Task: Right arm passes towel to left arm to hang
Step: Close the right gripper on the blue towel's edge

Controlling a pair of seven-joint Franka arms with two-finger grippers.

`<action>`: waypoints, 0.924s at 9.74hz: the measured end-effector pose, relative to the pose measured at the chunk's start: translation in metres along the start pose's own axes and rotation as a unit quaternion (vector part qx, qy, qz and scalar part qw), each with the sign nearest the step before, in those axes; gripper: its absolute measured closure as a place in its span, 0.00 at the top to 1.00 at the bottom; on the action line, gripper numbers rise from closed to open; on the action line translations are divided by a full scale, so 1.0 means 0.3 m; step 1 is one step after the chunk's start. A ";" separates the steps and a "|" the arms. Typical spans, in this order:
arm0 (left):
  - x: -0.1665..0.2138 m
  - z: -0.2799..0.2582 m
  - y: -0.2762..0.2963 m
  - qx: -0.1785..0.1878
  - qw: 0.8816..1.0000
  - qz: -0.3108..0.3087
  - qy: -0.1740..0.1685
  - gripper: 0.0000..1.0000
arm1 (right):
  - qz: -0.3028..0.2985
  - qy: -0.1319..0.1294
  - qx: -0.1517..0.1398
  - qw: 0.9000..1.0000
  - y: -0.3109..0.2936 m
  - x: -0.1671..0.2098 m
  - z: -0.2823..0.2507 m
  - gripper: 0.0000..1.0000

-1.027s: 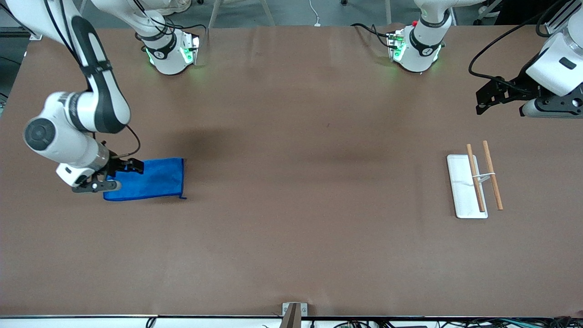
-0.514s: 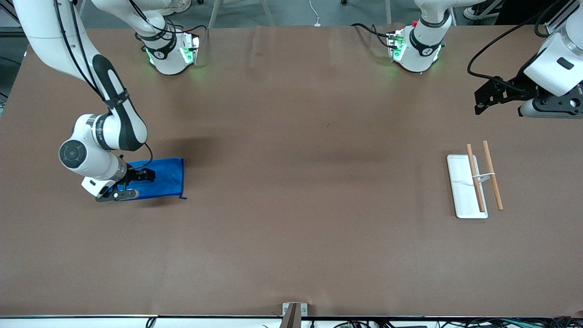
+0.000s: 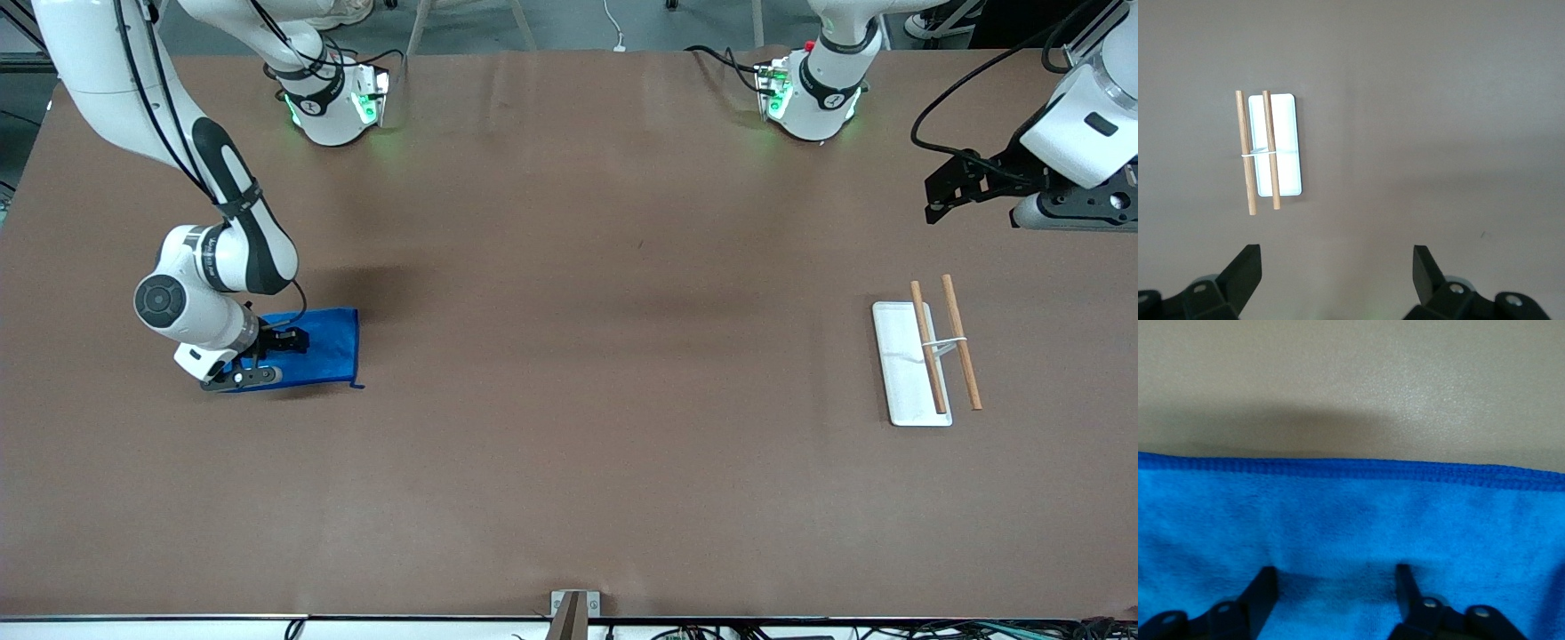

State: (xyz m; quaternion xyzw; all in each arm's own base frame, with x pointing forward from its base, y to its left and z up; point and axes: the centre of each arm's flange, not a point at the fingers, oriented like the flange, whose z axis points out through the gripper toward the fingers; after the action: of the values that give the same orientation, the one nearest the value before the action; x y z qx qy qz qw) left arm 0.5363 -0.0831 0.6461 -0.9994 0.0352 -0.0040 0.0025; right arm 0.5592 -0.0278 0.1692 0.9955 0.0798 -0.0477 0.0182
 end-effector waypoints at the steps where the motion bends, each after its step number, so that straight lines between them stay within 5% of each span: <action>1: 0.000 0.000 0.000 0.000 1.000 0.000 0.000 1.00 | 0.000 0.002 0.000 1.000 0.002 0.003 -0.007 0.57; 4: 0.000 0.000 0.003 0.000 1.000 0.001 0.000 1.00 | 0.002 0.005 -0.001 1.000 0.006 0.008 -0.015 0.13; 7: 0.000 0.000 0.003 0.000 1.000 0.001 0.000 1.00 | 0.005 0.002 0.001 1.000 0.003 0.013 -0.040 0.13; 9: 0.000 0.000 0.004 0.000 1.000 0.001 0.000 1.00 | 0.031 -0.009 0.032 0.999 -0.028 0.031 -0.160 0.13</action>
State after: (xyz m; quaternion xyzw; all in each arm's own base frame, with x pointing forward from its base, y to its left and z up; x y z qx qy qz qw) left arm 0.5362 -0.0841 0.6461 -0.9993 0.0362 -0.0040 0.0025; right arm 0.5715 -0.0159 0.2159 0.9971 0.0469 -0.0585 -0.0114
